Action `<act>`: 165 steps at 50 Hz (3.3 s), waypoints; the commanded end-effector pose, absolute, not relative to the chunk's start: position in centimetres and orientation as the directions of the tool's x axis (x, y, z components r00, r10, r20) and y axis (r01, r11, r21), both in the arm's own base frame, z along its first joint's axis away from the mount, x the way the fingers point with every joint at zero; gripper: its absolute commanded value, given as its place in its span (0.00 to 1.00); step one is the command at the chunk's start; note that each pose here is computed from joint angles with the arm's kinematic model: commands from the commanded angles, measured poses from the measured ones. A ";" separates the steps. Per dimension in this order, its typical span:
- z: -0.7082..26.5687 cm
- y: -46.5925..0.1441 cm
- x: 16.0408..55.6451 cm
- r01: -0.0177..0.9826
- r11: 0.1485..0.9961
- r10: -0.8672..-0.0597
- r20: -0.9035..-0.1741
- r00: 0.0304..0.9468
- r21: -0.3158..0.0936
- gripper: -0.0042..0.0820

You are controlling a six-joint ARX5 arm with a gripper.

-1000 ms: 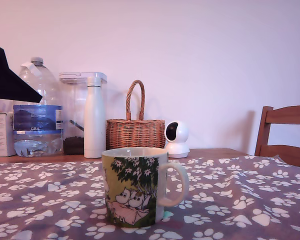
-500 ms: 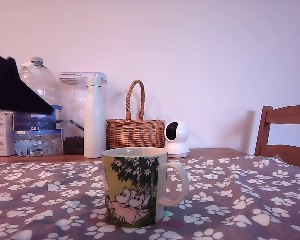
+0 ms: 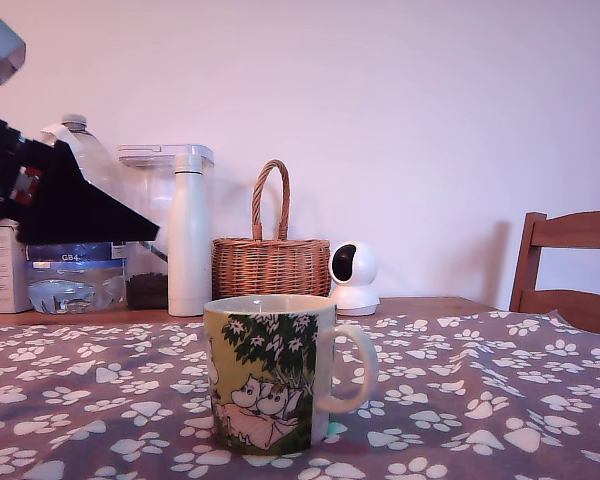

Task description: Pick up the coffee capsules from the table one by one and drop them inside the nearest coffee cup

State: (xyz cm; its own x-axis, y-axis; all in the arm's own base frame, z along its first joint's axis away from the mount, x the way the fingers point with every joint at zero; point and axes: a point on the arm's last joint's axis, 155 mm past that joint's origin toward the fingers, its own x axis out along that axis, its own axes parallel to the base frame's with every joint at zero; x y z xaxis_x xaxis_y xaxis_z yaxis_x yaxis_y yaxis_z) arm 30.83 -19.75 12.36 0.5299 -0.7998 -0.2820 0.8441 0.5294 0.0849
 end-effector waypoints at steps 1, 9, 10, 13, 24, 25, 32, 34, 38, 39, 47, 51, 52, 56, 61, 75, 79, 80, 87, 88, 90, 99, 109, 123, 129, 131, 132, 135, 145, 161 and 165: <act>11.7 -19.7 30.9 0.849 0.523 -0.806 -0.280 0.522 0.078 0.71; 10.9 -19.9 31.3 0.862 0.503 -0.825 -0.261 0.501 0.063 0.71; 10.9 -19.9 31.4 0.863 0.500 -0.828 -0.255 0.499 0.066 0.71; 10.6 -19.9 31.7 0.863 0.503 -0.830 -0.248 0.500 0.056 0.71; 9.1 -19.8 32.4 0.867 0.498 -0.842 -0.228 0.489 0.023 0.71; 9.1 -19.8 32.5 0.866 0.499 -0.842 -0.222 0.491 0.021 0.71; 8.1 -19.8 32.9 0.863 0.505 -0.842 -0.217 0.494 0.006 0.71; 7.8 -19.8 33.0 0.863 0.506 -0.842 -0.217 0.495 0.005 0.71; 7.4 -19.8 33.1 0.861 0.509 -0.842 -0.214 0.496 -0.010 0.71; 7.2 -19.8 33.2 0.861 0.509 -0.842 -0.215 0.495 -0.012 0.71; 6.6 -19.9 33.5 0.858 0.513 -0.842 -0.212 0.496 -0.029 0.71; 6.4 -19.9 33.8 0.857 0.514 -0.842 -0.212 0.497 -0.032 0.71; 6.4 -20.0 33.9 0.857 0.514 -0.842 -0.213 0.496 -0.034 0.71; 6.2 -20.1 34.4 0.855 0.517 -0.841 -0.214 0.497 -0.046 0.71; 6.1 -20.5 35.0 0.857 0.513 -0.844 -0.215 0.492 -0.054 0.71; 5.5 -21.3 36.1 0.855 0.514 -0.840 -0.242 0.486 -0.070 0.71; 5.1 -21.8 36.4 0.858 0.508 -0.842 -0.255 0.475 -0.081 0.71; 5.0 -21.9 36.5 0.859 0.506 -0.843 -0.259 0.471 -0.084 0.71; 4.9 -22.8 36.9 0.860 0.503 -0.842 -0.277 0.463 -0.091 0.71; 4.9 -22.9 37.0 0.860 0.503 -0.841 -0.280 0.463 -0.089 0.71; 4.8 -23.0 37.2 0.859 0.504 -0.839 -0.287 0.462 -0.089 0.71; 4.3 -23.8 37.6 0.857 0.506 -0.828 -0.331 0.452 -0.096 0.71; 4.0 -24.6 38.0 0.857 0.507 -0.817 -0.367 0.444 -0.091 0.71; 3.6 -25.3 38.5 0.856 0.509 -0.802 -0.411 0.433 -0.090 0.71; 3.6 -25.4 38.7 0.853 0.514 -0.796 -0.422 0.434 -0.092 0.71; 3.6 -25.4 38.8 0.852 0.514 -0.795 -0.424 0.433 -0.094 0.71; 3.6 -25.4 38.8 0.852 0.515 -0.795 -0.426 0.432 -0.095 0.71; 3.6 -25.6 38.8 0.853 0.513 -0.794 -0.431 0.428 -0.099 0.71; 3.1 -26.3 39.1 0.857 0.504 -0.794 -0.447 0.411 -0.107 0.71; 2.0 -28.4 39.4 0.865 0.486 -0.791 -0.484 0.374 -0.126 0.71; 2.1 -28.8 39.6 0.867 0.484 -0.790 -0.486 0.373 -0.122 0.71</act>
